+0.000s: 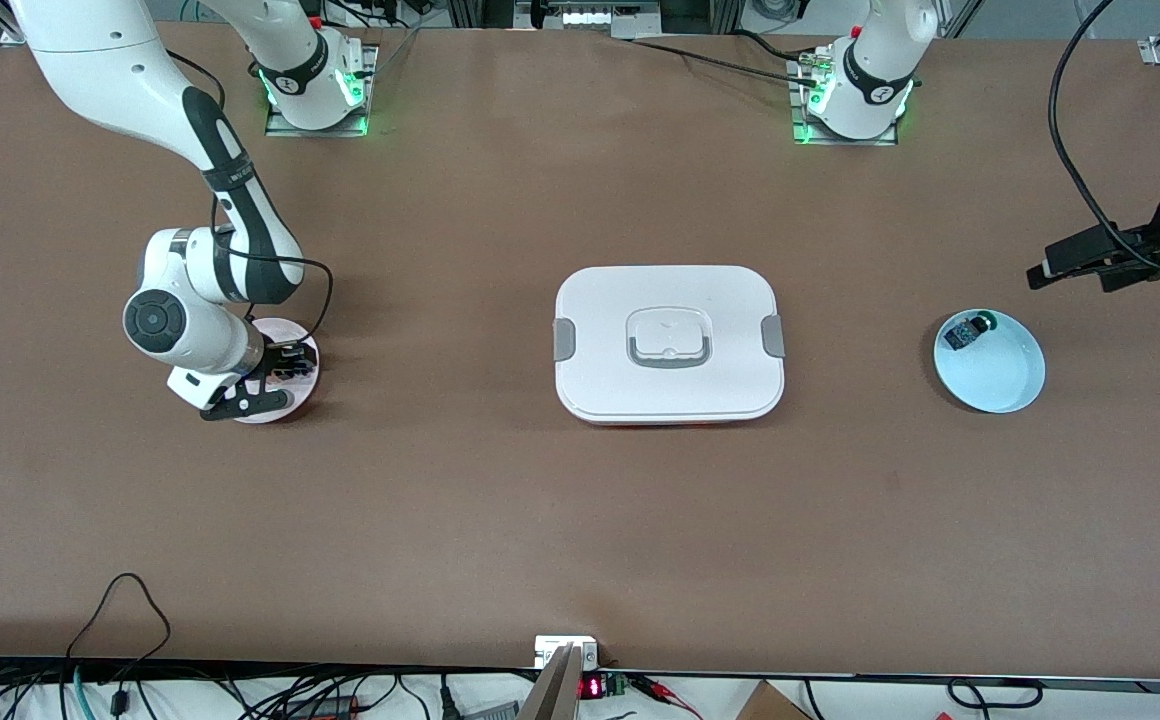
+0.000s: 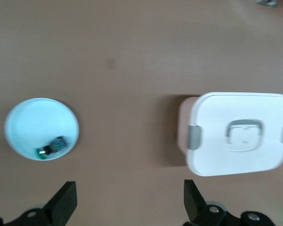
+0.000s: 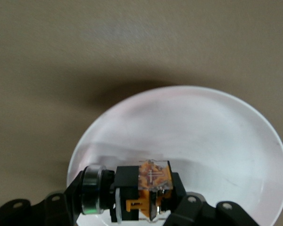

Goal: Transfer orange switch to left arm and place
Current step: 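Lift the switch with the right gripper while the left gripper reaches inward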

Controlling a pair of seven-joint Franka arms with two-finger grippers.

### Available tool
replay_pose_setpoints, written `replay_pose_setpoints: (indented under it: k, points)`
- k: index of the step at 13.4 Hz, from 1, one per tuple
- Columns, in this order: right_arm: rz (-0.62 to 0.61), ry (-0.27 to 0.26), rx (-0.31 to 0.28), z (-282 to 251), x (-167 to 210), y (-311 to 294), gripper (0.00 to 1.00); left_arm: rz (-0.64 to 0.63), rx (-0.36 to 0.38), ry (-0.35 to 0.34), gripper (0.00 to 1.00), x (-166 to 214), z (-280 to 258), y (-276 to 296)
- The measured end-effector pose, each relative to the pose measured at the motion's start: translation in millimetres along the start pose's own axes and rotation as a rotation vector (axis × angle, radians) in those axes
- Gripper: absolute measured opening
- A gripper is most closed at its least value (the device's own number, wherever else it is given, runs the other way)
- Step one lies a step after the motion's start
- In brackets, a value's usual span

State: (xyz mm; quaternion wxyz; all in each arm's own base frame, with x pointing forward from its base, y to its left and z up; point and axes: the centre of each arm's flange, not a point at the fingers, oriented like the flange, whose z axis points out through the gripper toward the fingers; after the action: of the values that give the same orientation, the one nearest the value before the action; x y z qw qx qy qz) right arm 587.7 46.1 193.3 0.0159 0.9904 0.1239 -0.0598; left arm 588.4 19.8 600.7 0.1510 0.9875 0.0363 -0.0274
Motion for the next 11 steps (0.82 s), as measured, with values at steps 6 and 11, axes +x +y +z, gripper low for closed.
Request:
replay_pose_setpoints:
  k: [6, 11]
  points:
    - [-0.101, 0.022, 0.018, -98, 10, -1, 0.72, -0.067, -0.406, -0.195, 1.0, 2, 25, -21]
    - [-0.242, 0.098, 0.134, -220, 25, -12, 0.72, -0.091, -0.719, -0.204, 1.0, 14, 21, -31]
